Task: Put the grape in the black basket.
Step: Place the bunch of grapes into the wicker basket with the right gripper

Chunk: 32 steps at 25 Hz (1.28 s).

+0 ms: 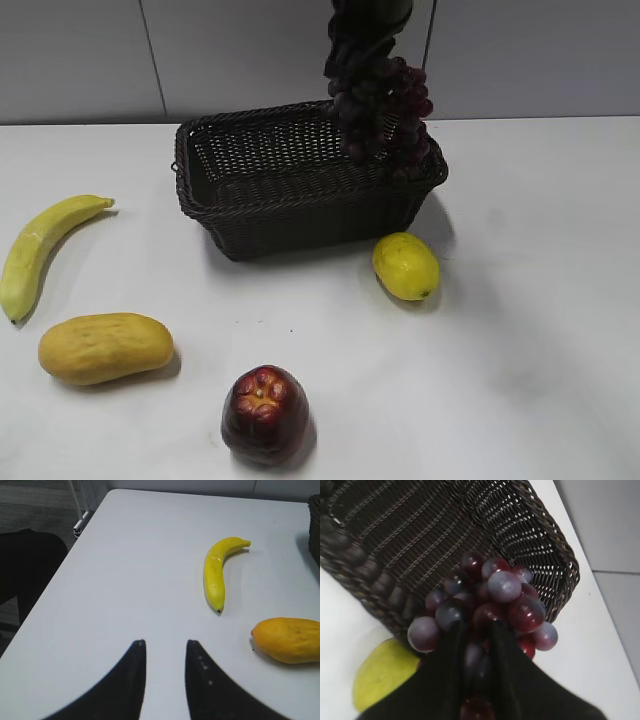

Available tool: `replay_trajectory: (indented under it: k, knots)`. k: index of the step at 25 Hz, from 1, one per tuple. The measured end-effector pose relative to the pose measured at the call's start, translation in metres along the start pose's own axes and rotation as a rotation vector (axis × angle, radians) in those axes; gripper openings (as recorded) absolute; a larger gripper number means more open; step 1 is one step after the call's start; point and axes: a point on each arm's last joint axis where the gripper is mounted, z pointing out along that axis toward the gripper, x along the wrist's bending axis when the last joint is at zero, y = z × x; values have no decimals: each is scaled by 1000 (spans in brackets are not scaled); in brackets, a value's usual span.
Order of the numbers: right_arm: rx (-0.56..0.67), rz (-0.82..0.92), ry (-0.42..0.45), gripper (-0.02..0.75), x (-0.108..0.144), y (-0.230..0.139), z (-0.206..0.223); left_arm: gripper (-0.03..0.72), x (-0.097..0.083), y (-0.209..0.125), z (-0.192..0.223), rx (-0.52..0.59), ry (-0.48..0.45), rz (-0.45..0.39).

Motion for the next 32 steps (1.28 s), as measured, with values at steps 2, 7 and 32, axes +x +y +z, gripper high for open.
replay_trajectory:
  k: [2,7,32]
  knots:
    - [-38,-77,-18,99,0,4,13,217,0,0,0,0,0,0]
    - [-144,-196,32,99,9,13,35,217,0,0,0,0,0,0]
    - [-69,193,165,599,-14,-17,48,217,0,0,0,0,0,0]
